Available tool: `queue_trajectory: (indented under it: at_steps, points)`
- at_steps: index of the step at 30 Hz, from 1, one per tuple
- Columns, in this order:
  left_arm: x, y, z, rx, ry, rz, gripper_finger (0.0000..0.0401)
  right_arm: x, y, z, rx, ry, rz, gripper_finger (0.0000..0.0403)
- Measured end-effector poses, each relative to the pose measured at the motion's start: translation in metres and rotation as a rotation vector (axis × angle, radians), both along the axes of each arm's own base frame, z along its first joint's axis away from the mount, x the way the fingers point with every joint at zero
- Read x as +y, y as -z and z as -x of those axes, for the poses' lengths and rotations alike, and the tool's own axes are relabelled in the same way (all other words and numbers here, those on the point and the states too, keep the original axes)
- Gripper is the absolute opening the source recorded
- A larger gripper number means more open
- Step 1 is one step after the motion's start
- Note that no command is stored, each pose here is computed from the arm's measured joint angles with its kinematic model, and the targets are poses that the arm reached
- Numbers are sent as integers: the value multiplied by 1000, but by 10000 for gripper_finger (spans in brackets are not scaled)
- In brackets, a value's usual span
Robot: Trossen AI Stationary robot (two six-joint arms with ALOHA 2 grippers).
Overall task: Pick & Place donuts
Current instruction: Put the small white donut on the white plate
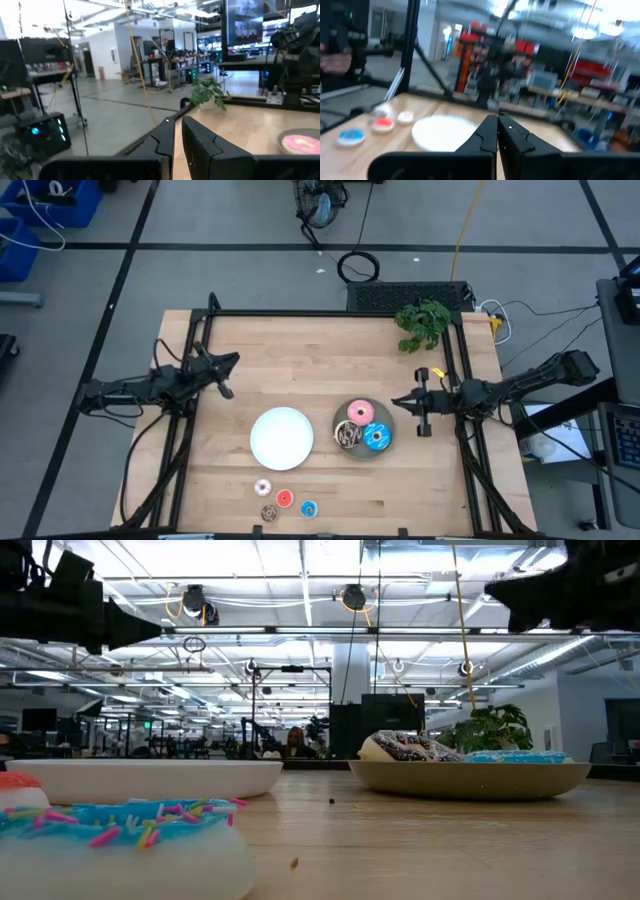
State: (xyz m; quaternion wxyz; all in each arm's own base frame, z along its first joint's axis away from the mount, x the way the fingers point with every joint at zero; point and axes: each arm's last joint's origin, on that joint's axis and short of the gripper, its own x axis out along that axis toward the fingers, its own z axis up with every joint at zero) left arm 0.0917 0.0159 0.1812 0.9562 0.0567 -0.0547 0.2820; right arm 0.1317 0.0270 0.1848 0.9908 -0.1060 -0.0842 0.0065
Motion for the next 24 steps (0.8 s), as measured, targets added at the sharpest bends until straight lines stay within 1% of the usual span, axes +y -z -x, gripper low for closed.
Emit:
queue_trajectory:
  at_steps: [2, 6, 9, 10, 12, 14, 16, 19, 21, 24]
  points:
    - [0, 1, 0, -10, 16, 36, 42, -1, -3, 1, -29, 25, 9, 0]
    - [0, 2, -1, -68, 40, 147, 42, -1, -4, 1, -42, 34, 33, 0]
    - [0, 7, -1, -85, 42, 254, 42, -1, -5, 1, -53, 37, 44, 0]
    - [-1, 7, -2, -101, 70, 287, 42, -1, -5, 1, -55, 34, 35, 0]
    - [-4, 5, -4, -121, 196, 315, 42, -1, -5, 1, -52, 27, 4, 0]
    - [-9, -5, -5, -167, 342, 324, 42, -1, -5, 1, -54, 22, -20, 0]
    - [-14, -18, -7, -200, 427, 333, 42, -1, -5, 1, -52, 21, -22, 0]
    - [-22, -38, -12, -154, 469, 358, 42, -1, -4, 1, -40, 16, -33, 0]
    - [-28, -58, -18, -113, 477, 366, 42, -1, -4, 1, -39, 15, -53, 0]
    - [-41, -89, -33, 33, 489, 352, 42, -2, -6, 2, -61, 68, -56, 0]
